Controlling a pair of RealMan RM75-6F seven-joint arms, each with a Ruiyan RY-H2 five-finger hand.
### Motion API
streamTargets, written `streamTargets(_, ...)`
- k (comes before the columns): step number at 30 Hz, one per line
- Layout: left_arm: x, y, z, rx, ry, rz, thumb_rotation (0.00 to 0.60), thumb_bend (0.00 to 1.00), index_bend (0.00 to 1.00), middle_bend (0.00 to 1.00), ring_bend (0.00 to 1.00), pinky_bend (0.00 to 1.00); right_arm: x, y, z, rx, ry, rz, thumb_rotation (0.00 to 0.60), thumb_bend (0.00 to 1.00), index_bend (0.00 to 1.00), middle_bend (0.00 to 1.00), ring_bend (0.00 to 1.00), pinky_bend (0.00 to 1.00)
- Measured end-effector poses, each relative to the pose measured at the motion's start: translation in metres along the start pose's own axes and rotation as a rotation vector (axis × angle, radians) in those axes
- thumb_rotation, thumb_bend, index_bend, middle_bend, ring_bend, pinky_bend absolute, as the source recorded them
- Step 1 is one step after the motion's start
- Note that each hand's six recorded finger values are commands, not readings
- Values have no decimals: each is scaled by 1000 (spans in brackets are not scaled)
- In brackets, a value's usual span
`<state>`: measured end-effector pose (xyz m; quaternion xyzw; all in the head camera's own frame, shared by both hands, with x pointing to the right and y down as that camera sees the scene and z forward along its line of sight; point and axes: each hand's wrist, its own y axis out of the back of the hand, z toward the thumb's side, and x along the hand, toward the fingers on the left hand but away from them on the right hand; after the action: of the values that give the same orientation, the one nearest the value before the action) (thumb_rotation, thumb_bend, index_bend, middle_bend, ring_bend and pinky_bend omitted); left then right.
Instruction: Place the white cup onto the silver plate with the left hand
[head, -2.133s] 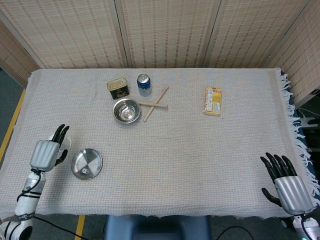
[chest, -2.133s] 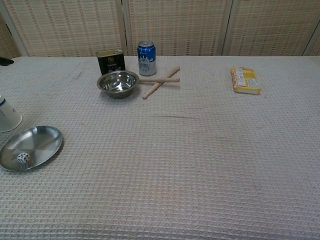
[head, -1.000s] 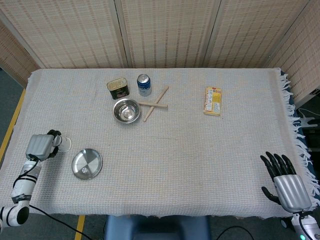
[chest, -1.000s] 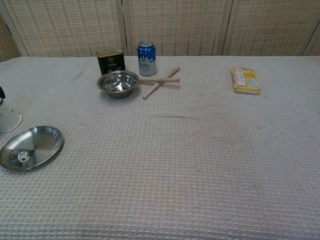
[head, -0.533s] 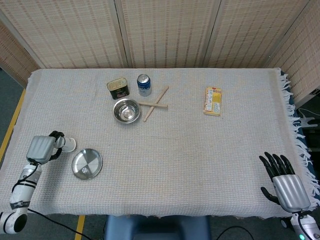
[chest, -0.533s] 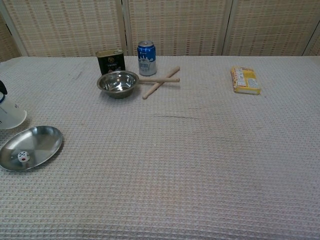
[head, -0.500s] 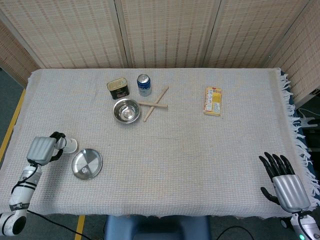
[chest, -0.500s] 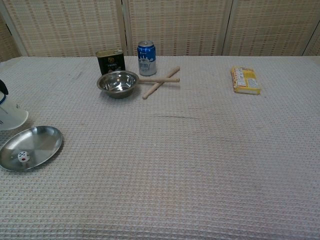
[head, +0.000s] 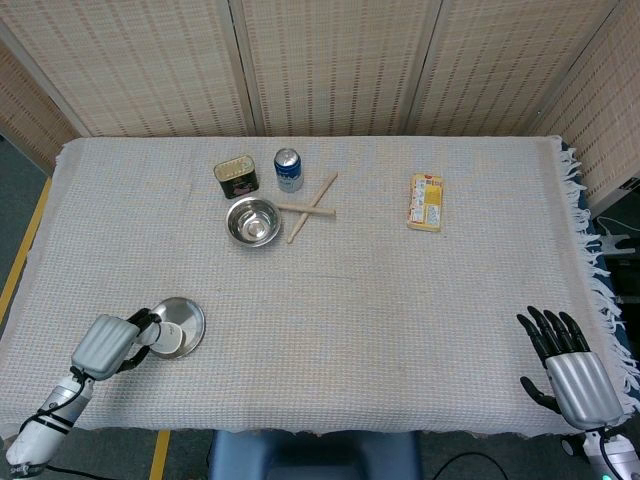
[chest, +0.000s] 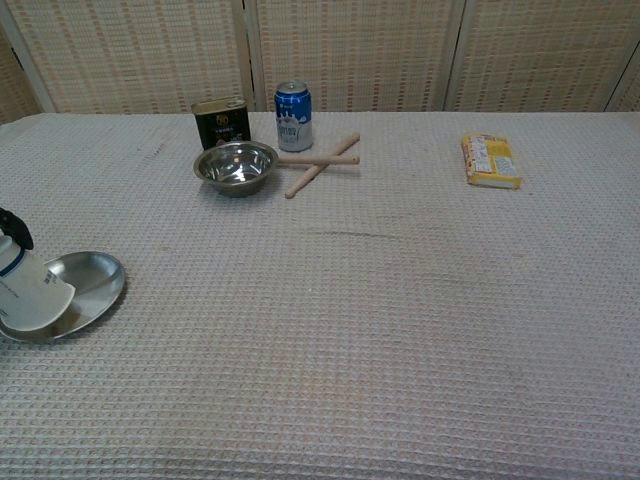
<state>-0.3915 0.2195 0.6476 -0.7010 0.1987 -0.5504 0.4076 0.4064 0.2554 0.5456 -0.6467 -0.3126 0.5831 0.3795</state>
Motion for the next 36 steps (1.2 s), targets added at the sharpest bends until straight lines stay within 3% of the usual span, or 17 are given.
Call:
streamTargets(8,9,-6,2,30,2,4,600,443,498,671,755,964,0,-1,0,1,-1,3,600,153,0,0,0,0)
streamTargets(19,36,1,-2,105,49,93,600,444,499,672,763,964,-1,-2,-1,4,-6,5,600,153,0,0,0,0)
streamTargets(36,10,-2,8,1,-32,-12,600,469,534,716,775,963,-2,-3,-1,7,-8,7,600,153,0,0,0,0)
